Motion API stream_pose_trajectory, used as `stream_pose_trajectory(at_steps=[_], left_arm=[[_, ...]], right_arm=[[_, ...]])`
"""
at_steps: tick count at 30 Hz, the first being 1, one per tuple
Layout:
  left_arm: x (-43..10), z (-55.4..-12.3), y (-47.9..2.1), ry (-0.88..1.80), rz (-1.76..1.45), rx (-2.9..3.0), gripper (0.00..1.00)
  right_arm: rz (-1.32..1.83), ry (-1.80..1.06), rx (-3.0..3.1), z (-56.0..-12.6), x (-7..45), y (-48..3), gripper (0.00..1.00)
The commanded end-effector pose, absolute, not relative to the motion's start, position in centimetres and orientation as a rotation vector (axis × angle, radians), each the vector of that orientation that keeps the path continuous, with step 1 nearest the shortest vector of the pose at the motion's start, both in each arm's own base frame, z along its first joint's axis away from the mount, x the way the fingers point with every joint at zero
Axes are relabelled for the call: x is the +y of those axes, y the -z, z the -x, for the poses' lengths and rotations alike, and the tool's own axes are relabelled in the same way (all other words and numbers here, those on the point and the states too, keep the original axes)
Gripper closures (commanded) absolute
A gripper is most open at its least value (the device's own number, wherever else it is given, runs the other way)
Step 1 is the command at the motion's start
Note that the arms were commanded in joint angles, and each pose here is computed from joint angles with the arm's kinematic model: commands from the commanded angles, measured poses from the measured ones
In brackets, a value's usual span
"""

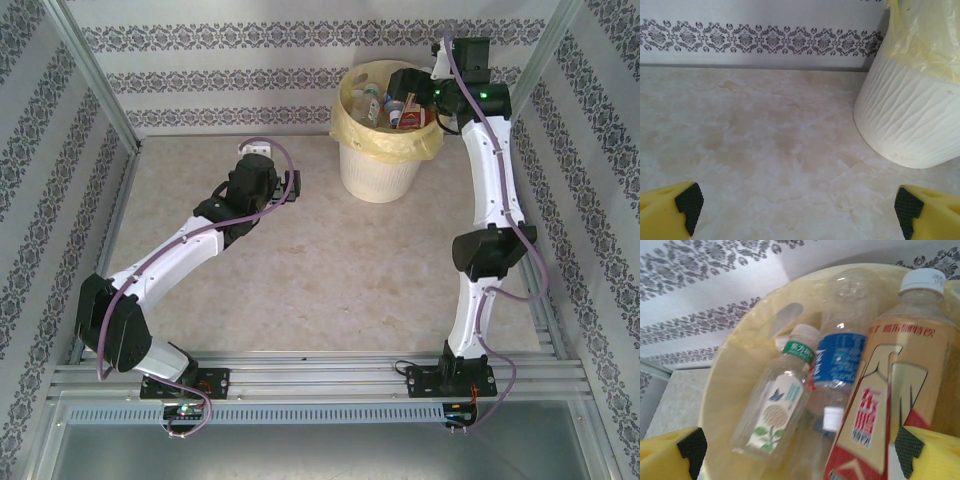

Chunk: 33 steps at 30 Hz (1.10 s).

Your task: Put the plastic bottles in the bin

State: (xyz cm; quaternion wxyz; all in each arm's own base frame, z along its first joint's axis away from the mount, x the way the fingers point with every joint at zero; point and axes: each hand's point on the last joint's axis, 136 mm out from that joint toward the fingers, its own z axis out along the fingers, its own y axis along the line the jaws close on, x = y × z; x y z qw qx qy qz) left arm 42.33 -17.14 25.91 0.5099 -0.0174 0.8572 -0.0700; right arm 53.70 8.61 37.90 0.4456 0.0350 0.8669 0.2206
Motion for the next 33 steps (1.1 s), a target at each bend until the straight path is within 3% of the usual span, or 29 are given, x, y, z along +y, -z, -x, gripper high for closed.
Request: stream_pose_trajectory(at_steps=[1,7,14,24,33], left_arm=[[-14.8,-42.1,-27.8,0.117,0.144,2.025,0.01],[-11.2,-41.0,-27.9,-0.026,0.246,2.002,0.01],[-9.1,-39.2,-26.6,-0.131,0.117,1.968,0.01],[-3.2,-35.4,-23.9,-0.375,0.078,1.928,0.01],[0.7,-34.9,-17.2,-0.408,0.145,1.968,0.01]], right_arm=[[-0.091,-0.483,1.986,-50.8,7.8,-43.6,0.02],[-0.169,-0.441,1.823,-46.4,5.9,-45.2,0.02],[-0.249,-0.356,1.71,-40.2,3.3,-41.1,0.02],[-0.505,0.016,1.748,-35.3,-3.6,-30.0,0.02],[-0.47,0.256,1.895,-36.0,-5.9,-16.9,0.02]])
